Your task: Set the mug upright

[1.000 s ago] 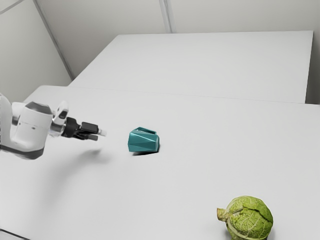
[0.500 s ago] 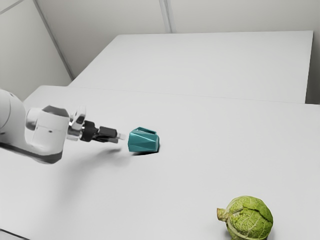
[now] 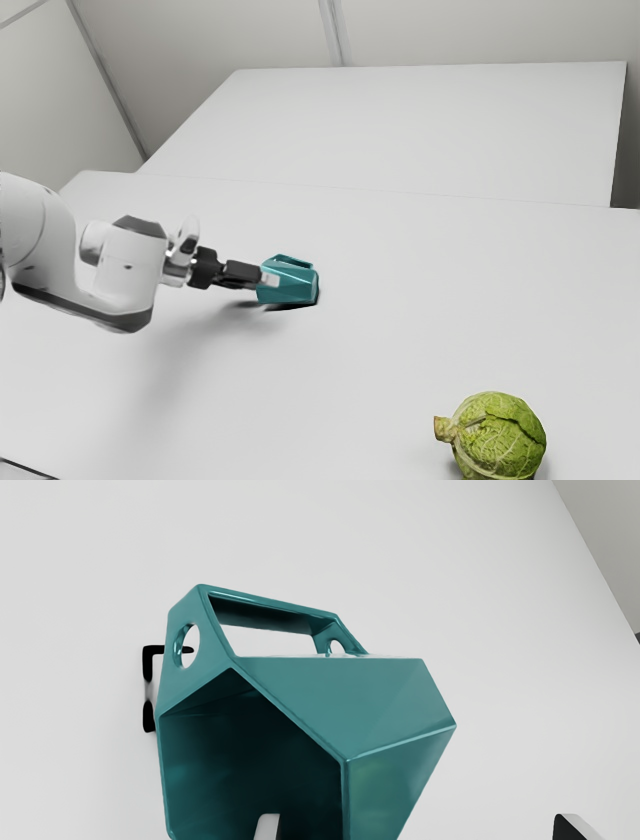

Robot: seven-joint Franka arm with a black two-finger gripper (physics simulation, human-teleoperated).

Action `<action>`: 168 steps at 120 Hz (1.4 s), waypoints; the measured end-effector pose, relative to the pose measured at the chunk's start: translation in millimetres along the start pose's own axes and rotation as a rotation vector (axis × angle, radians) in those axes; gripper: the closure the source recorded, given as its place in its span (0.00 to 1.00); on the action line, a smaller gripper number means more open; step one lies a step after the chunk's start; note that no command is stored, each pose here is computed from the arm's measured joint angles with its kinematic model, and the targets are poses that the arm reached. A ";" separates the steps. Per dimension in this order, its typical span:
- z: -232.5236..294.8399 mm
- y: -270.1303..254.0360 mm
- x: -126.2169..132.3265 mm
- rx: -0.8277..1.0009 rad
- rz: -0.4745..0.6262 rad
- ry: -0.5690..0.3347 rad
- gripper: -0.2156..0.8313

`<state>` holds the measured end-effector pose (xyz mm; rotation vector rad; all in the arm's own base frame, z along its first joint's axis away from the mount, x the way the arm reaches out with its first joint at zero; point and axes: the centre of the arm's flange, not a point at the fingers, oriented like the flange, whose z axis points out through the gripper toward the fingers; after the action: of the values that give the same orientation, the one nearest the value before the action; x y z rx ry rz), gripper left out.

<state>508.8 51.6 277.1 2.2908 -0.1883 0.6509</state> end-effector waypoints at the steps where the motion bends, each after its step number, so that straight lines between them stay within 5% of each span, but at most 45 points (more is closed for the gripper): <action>1: 0.4 -0.2 0.0 0.000 0.000 0.000 0.22; 38: 22.4 6.1 5.5 -0.013 0.016 -0.003 0.27; 105: 37.5 50.0 28.0 -0.037 0.095 0.015 0.87; 168: 12.0 73.6 48.1 -0.007 0.161 0.032 0.95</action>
<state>531.7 -7.0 339.7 2.2733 -0.3619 0.7672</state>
